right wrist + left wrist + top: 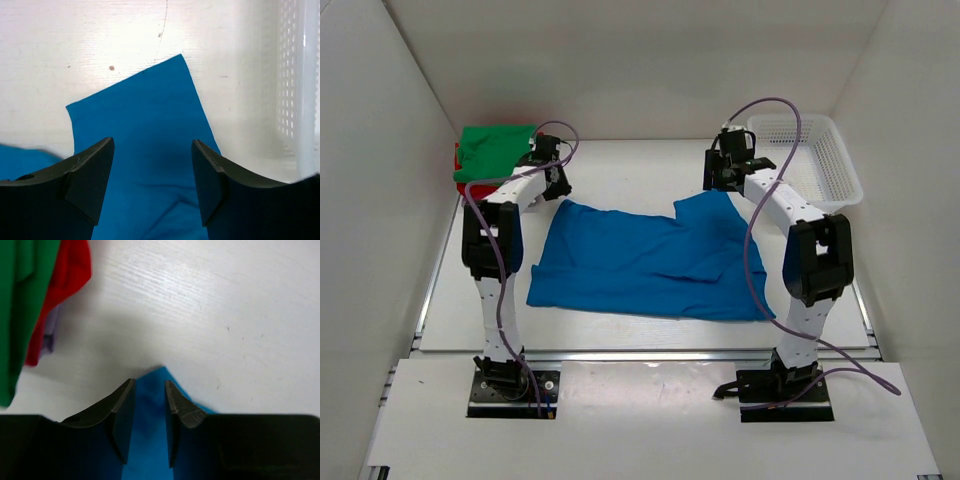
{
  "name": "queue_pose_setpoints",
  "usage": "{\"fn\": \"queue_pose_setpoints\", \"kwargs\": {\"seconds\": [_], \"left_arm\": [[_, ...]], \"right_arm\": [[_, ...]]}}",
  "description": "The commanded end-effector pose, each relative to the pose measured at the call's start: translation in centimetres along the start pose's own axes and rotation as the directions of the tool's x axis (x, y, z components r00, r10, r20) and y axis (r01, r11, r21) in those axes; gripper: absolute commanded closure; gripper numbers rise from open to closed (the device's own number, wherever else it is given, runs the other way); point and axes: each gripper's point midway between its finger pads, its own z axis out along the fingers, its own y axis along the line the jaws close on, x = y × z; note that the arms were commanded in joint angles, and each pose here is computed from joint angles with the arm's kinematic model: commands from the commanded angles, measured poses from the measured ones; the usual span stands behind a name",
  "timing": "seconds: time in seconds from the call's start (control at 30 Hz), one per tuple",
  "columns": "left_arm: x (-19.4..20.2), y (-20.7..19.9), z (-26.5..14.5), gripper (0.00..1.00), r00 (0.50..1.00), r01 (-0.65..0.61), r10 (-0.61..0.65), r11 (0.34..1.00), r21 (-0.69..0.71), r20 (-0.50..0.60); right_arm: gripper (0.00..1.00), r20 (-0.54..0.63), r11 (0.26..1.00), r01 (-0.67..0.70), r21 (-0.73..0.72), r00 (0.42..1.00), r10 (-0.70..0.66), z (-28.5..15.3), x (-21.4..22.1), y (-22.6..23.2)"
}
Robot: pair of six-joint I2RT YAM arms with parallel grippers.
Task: Fold and stack the t-shirts
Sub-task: Grap the side of the flattened tshirt furthest away from the robot with both arms
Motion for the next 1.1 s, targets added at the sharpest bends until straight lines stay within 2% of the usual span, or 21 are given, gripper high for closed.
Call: {"fn": "queue_pose_setpoints", "kwargs": {"seconds": [0.0, 0.3, 0.37, 0.57, 0.6, 0.7, 0.73, 0.87, 1.0, 1.07], "left_arm": [[-1.3, -0.5, 0.4, 0.59, 1.000, 0.000, 0.000, 1.000, -0.026, 0.015], [0.2, -0.4, 2.3, 0.57, 0.999, -0.008, 0.006, 0.999, -0.041, -0.043], [0.4, 0.0, 2.3, 0.60, 0.999, 0.004, -0.006, 0.999, -0.038, -0.047], [0.9, 0.3, 1.9, 0.54, 0.995, 0.044, -0.043, 0.999, 0.014, -0.087], [0.7, 0.3, 1.7, 0.56, 0.995, 0.051, -0.049, 0.998, 0.020, -0.083], [1.3, 0.3, 1.9, 0.93, 0.994, 0.047, -0.046, 0.999, 0.016, -0.095], [1.3, 0.2, 1.9, 1.00, 0.994, 0.056, -0.053, 0.998, 0.024, -0.096], [1.7, 0.4, 1.5, 1.00, 0.992, 0.079, -0.076, 0.996, 0.031, -0.099], [1.0, 0.9, 0.3, 1.00, 0.993, 0.100, -0.098, 0.994, 0.034, -0.064], [0.8, 1.0, -0.1, 1.00, 0.993, 0.104, -0.102, 0.994, 0.040, -0.063]], "right_arm": [[0.39, 0.044, 1.000, 0.020, 0.018, 0.999, -0.021, 1.3, -1.9, 0.2], [0.39, 0.016, 0.999, 0.035, 0.027, 0.999, -0.036, 4.2, -2.4, 0.6], [0.38, 0.018, 0.999, 0.033, 0.038, 0.999, -0.034, 4.7, -2.7, 0.1], [0.37, -0.033, 0.999, 0.038, 0.038, 0.999, -0.037, 6.4, -1.4, 0.0], [0.38, -0.030, 0.999, 0.028, 0.045, 0.999, -0.026, 6.5, -1.5, -0.5], [0.37, -0.040, 0.999, 0.029, 0.039, 0.999, -0.027, 7.4, -1.6, -0.5], [0.35, -0.055, 0.998, 0.035, 0.042, 0.998, -0.033, 7.9, -1.5, -0.5], [0.34, -0.068, 0.996, 0.050, 0.073, 0.997, -0.045, 9.5, -2.1, -0.1], [0.33, -0.130, 0.990, 0.015, 0.140, 0.991, 0.003, 11.3, -1.0, -0.7], [0.33, -0.120, 0.986, -0.013, 0.164, 0.992, 0.033, 11.5, -1.7, -0.8]]}}
